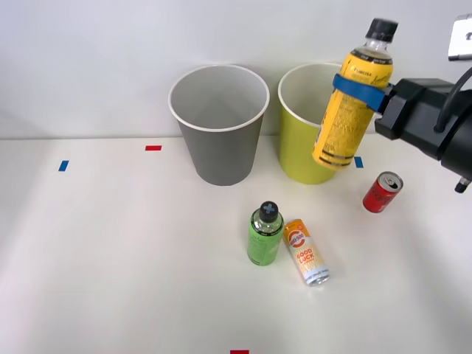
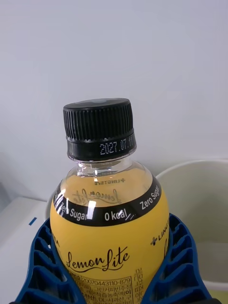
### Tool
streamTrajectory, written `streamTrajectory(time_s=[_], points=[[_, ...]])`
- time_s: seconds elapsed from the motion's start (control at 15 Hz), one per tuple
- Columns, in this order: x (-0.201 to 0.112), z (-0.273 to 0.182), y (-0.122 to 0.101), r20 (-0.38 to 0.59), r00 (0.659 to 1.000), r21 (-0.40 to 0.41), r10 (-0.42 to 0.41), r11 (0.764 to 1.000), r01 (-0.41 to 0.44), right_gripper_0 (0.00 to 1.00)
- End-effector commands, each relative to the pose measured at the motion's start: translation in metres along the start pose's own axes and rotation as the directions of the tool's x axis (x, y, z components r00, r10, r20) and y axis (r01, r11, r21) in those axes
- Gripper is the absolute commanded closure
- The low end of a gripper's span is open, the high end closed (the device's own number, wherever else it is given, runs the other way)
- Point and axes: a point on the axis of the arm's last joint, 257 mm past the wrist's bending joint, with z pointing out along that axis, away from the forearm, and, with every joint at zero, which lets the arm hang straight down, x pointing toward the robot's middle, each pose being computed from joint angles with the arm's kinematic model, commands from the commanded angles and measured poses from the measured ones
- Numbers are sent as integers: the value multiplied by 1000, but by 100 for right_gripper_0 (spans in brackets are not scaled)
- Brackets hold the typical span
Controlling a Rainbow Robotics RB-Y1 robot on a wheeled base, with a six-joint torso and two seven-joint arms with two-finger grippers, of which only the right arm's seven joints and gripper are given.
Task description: Put cans in the gray bin, plastic bottles in the light green bin
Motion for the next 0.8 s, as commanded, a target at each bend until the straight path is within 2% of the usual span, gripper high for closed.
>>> streamTrajectory(time_s=[0.07, 0.33, 0.47, 0.6, 0.8], points=[[-32, 15, -17, 74, 997, 8, 17, 1000, -18, 98], [-59, 45, -56, 116, 991, 50, 62, 996, -68, 97], [-63, 65, -75, 117, 990, 74, 80, 993, -89, 97], [-59, 77, -94, 108, 993, 108, 53, 992, -65, 97], [-46, 95, -110, 97, 995, 128, 0, 992, -12, 97]])
